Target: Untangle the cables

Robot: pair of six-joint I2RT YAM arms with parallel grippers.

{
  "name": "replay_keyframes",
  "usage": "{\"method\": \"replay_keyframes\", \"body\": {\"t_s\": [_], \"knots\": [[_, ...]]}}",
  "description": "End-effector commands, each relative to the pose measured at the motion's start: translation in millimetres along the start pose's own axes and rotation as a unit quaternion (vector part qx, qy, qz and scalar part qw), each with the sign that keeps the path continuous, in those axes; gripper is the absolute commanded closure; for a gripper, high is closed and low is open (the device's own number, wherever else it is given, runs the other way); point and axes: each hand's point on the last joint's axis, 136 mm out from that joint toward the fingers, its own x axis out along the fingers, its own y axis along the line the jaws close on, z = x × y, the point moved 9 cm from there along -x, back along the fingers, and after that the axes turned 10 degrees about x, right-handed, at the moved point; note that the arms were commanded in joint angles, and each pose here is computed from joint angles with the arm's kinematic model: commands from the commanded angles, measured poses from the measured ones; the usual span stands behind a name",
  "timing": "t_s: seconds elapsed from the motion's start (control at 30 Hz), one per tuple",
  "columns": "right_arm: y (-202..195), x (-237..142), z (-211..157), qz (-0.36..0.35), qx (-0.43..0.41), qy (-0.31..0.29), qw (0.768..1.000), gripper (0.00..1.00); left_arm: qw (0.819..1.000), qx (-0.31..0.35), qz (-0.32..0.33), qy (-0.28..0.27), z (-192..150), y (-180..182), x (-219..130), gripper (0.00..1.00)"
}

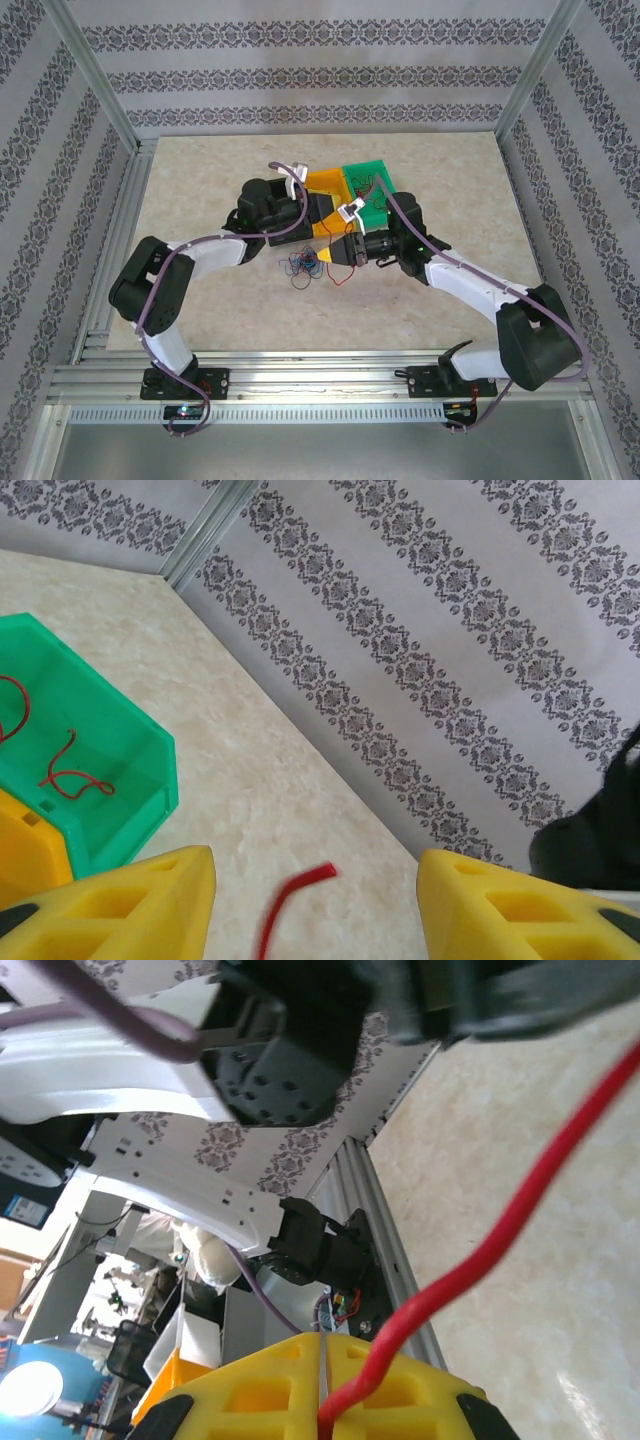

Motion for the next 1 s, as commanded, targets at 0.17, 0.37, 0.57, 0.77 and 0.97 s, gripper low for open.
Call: {"method": "replay_keyframes", "body": {"t_s": [0.17, 0.37, 0.57, 0.77, 0.97], "knots": [[44.5, 12.4, 11.1, 0.059, -0.078, 0.035, 0.995, 1.00, 0.995, 0.013, -0.102, -0.017, 9.3, -28.4, 37.9, 0.48], [63.2, 9.4, 33.6, 0.052, -0.126, -0.011, 0.991, 1.00, 0.989, -0.014, -0.143, -0.016, -7.3, -32.1, 43.8, 0.67], [67.1, -23.0, 68.0, -0.002, -0.145, -0.125, 0.981, 1.00, 0.988, 0.011, -0.155, 0.006, -4.8, -39.8, 38.3, 0.97], [53.7, -38.5, 83.2, -0.023, -0.124, -0.161, 0.979, 1.00, 0.979, 0.028, -0.203, 0.015, 2.3, -55.1, 32.2, 1.00], [32.9, -46.5, 83.3, -0.074, -0.099, -0.226, 0.966, 1.00, 0.970, 0.028, -0.239, 0.023, 8.2, -63.6, 26.4, 1.00]]}}
